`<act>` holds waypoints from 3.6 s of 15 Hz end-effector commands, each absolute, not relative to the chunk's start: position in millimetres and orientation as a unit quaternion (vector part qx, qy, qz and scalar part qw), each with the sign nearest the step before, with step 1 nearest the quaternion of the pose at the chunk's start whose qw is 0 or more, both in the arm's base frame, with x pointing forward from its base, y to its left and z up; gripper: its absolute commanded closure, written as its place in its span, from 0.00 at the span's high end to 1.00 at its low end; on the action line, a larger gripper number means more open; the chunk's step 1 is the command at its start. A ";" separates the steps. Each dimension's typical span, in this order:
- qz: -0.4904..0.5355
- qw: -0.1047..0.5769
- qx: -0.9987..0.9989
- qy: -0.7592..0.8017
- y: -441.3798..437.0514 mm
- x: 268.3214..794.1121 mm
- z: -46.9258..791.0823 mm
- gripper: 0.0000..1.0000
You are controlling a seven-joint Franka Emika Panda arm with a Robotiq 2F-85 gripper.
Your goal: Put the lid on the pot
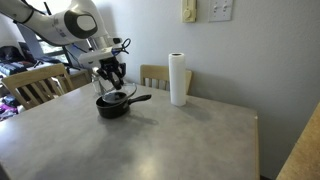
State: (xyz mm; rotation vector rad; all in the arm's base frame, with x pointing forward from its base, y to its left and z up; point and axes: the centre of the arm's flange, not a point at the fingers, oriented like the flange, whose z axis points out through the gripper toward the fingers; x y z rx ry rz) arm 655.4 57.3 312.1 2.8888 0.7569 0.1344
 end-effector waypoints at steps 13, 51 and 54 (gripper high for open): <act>0.054 0.073 0.960 0.265 65.6 666.9 311.1 0.14; 0.044 0.040 0.968 0.245 125.5 647.6 278.2 0.14; 0.046 0.041 0.969 0.239 122.7 646.8 277.6 0.14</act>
